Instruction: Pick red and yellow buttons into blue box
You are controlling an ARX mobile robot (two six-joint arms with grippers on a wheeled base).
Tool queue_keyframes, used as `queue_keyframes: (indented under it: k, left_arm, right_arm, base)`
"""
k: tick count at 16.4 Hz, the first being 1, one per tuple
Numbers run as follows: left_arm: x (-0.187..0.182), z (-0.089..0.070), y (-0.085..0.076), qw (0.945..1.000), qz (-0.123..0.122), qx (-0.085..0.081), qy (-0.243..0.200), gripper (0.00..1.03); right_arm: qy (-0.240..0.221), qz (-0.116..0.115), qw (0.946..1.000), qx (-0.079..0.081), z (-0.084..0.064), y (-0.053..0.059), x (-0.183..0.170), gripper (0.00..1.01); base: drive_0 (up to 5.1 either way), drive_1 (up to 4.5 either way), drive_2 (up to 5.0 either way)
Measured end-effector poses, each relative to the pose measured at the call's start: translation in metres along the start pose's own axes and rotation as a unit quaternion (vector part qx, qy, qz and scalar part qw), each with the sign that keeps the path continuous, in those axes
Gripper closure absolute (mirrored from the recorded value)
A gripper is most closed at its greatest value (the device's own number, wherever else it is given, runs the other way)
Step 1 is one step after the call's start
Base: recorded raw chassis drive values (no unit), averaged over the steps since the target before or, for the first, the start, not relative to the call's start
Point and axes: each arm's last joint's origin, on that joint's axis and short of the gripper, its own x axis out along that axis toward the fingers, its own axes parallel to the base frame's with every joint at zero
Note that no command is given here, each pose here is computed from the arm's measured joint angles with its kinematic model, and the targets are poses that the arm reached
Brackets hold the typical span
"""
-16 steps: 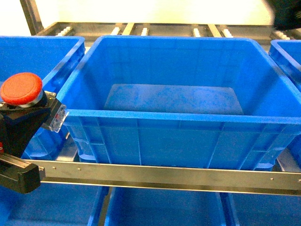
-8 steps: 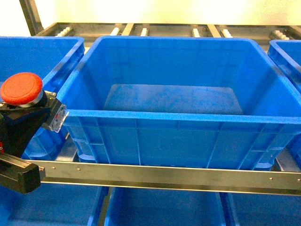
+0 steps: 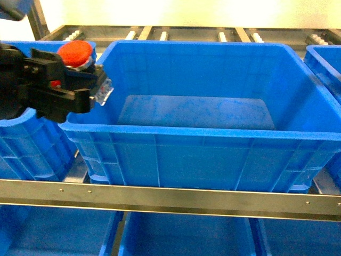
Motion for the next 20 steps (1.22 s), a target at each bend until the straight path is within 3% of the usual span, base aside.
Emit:
queue_keyframes:
  k: [2,3,5,6,7,8,10,12,14,17,19,20]
  left_arm:
    - [0.044,0.018,0.011,0.9989,-0.044,-0.003,0.016,0.84]
    - [0.067,0.032,0.012,0.9978,-0.066,0.002,0.007,0.84]
    - [0.104,0.043,0.014,0.9938,-0.103,0.011,0.041,0.84]
    - [0.12,0.039,0.014,0.9918,-0.109,0.024,0.062,0.84]
    - [0.125,0.033,0.014,0.9887,-0.12,0.022,0.087,0.84]
    - [0.126,0.026,0.015,0.9863,-0.124,0.033,0.105,0.84]
    - [0.121,0.013,0.018,0.9856,-0.112,0.056,0.114,0.84]
    - [0.114,-0.003,0.018,0.9829,-0.112,0.067,0.129,0.84]
    - [0.111,-0.003,0.017,0.9823,-0.116,0.074,0.127,0.64]
    - [0.108,0.006,0.015,0.9867,-0.112,0.08,0.086,0.29]
    - [0.109,0.01,0.017,0.9903,-0.104,0.064,0.065,0.07]
    - [0.108,0.015,0.019,0.9922,-0.099,0.053,0.054,0.04]
  right_arm:
    - [0.0,0.0,1.0,0.0,0.0,0.0,0.0,0.03]
    - [0.0,0.0,1.0,0.0,0.0,0.0,0.0,0.03]
    - [0.0,0.0,1.0,0.0,0.0,0.0,0.0,0.03]
    - [0.0,0.0,1.0,0.0,0.0,0.0,0.0,0.03]
    - [0.0,0.0,1.0,0.0,0.0,0.0,0.0,0.03]
    - [0.0,0.0,1.0,0.0,0.0,0.0,0.0,0.03]
    - [0.0,0.0,1.0,0.0,0.0,0.0,0.0,0.03]
    - [0.0,0.0,1.0,0.0,0.0,0.0,0.0,0.03]
    - [0.0,0.0,1.0,0.0,0.0,0.0,0.0,0.03]
    - [0.0,0.0,1.0,0.0,0.0,0.0,0.0,0.03]
    - [0.0,0.0,1.0,0.0,0.0,0.0,0.0,0.03]
    - [0.0,0.0,1.0,0.0,0.0,0.0,0.0,0.03]
  base:
    - [0.0,0.0,0.0]
    - [0.0,0.0,0.0]
    - [0.0,0.0,0.0]
    - [0.0,0.0,0.0]
    - [0.0,0.0,0.0]
    - [0.0,0.0,0.0]
    - [0.0,0.0,0.0]
    - [0.0,0.0,0.0]
    - [0.0,0.0,0.0]
    - [0.0,0.0,0.0]
    - [0.0,0.0,0.0]
    - [0.0,0.0,0.0]
